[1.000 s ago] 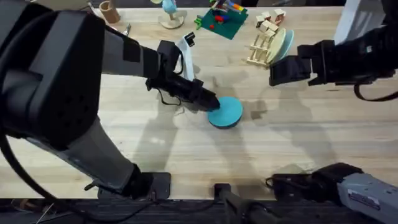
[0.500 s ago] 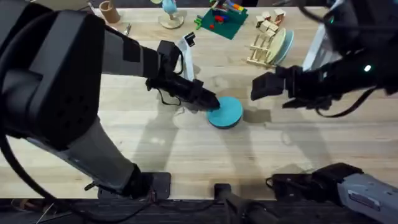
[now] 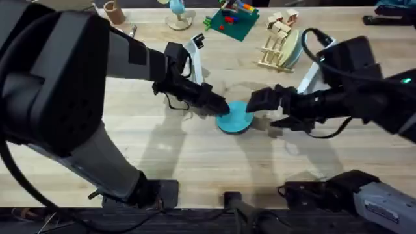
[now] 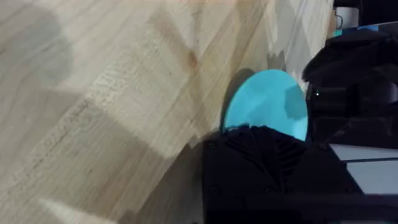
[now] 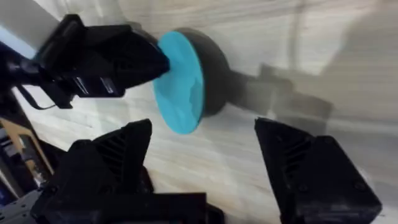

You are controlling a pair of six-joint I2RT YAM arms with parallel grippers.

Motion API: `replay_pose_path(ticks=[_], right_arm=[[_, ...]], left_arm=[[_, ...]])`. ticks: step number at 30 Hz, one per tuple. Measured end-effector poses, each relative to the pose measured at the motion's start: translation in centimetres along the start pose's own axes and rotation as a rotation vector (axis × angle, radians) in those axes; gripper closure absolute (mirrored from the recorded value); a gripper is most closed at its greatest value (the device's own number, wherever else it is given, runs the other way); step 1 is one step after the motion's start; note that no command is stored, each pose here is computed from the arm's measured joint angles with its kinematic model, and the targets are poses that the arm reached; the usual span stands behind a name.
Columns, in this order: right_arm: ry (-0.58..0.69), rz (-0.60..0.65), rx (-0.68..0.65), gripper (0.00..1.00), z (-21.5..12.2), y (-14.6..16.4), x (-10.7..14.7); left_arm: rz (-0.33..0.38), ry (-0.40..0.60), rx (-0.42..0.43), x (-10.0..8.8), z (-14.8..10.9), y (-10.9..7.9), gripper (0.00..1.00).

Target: Pick up the plates from the table one by one and place each into a slot on the dish rack.

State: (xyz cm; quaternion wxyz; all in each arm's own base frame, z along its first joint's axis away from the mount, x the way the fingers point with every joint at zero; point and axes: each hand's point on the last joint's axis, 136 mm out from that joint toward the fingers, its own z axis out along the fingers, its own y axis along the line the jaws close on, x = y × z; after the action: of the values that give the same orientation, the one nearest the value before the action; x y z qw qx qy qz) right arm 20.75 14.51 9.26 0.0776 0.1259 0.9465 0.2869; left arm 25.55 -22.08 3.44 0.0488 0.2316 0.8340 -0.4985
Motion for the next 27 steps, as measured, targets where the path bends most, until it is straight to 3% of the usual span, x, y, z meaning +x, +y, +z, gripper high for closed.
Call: replay_pose_path(ticks=[11,27], right_arm=[[-0.046,0.026,-0.141,0.017,3.2,1.9,0.3],[-0.051,0.090,-0.159,0.449,4.9,2.7,0.4]], left_arm=[[0.002,0.000,0.000,0.0,0.0,0.0,0.961],[0.002,0.000,0.000,0.0,0.0,0.0,0.961]])
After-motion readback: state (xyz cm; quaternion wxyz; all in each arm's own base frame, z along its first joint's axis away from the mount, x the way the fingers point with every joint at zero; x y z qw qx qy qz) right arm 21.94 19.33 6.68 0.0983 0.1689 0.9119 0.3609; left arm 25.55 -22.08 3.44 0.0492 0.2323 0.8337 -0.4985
